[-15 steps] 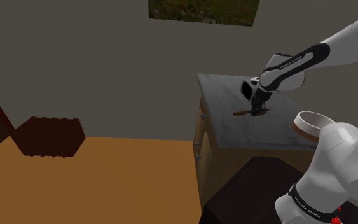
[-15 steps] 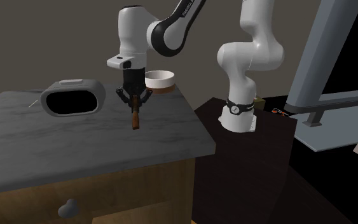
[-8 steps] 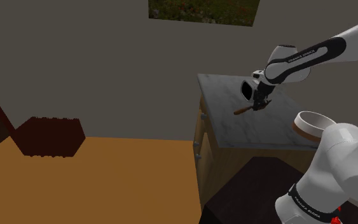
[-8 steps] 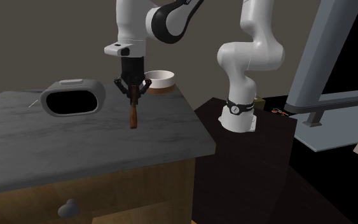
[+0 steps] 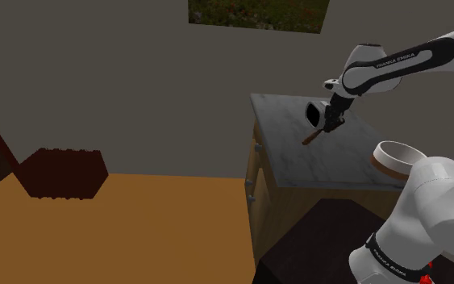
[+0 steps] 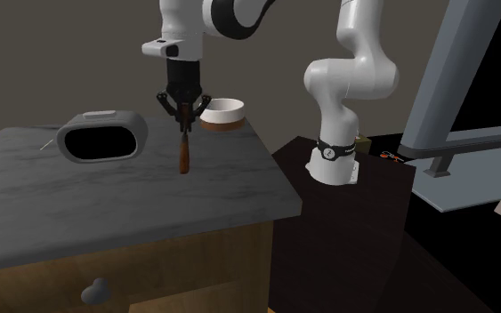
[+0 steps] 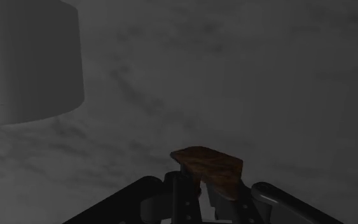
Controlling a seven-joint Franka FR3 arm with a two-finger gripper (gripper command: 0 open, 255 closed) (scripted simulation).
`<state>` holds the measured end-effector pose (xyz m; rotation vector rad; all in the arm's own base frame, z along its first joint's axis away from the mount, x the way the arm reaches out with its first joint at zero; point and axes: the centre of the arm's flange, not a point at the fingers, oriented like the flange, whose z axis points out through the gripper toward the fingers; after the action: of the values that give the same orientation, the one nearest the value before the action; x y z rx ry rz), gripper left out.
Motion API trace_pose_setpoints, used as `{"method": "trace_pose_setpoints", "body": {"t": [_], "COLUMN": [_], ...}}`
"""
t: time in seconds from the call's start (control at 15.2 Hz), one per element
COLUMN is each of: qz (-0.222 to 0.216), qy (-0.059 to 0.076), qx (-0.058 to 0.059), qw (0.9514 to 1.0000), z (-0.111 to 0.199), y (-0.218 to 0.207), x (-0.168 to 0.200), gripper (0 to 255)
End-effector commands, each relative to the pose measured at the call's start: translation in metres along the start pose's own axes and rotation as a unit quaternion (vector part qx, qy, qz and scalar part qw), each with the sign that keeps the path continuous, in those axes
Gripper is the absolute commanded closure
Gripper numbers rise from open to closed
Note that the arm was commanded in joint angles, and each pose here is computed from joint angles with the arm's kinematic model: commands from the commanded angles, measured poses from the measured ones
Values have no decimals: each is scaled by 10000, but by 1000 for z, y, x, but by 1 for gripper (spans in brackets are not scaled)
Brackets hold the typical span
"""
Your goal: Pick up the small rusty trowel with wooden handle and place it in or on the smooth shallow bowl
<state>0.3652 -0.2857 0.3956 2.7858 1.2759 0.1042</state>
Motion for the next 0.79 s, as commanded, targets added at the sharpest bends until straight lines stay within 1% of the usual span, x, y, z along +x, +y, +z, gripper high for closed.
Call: {"method": "trace_pose_setpoints", "body": {"t": [0.0,0.73], "qz": [0,0], "qy": [-1,-1], "qx": [2,2], "qw": [10000,10000], "z": [-11,-66], "y": [2,7], "x": [1,2], "gripper": [255,255]}}
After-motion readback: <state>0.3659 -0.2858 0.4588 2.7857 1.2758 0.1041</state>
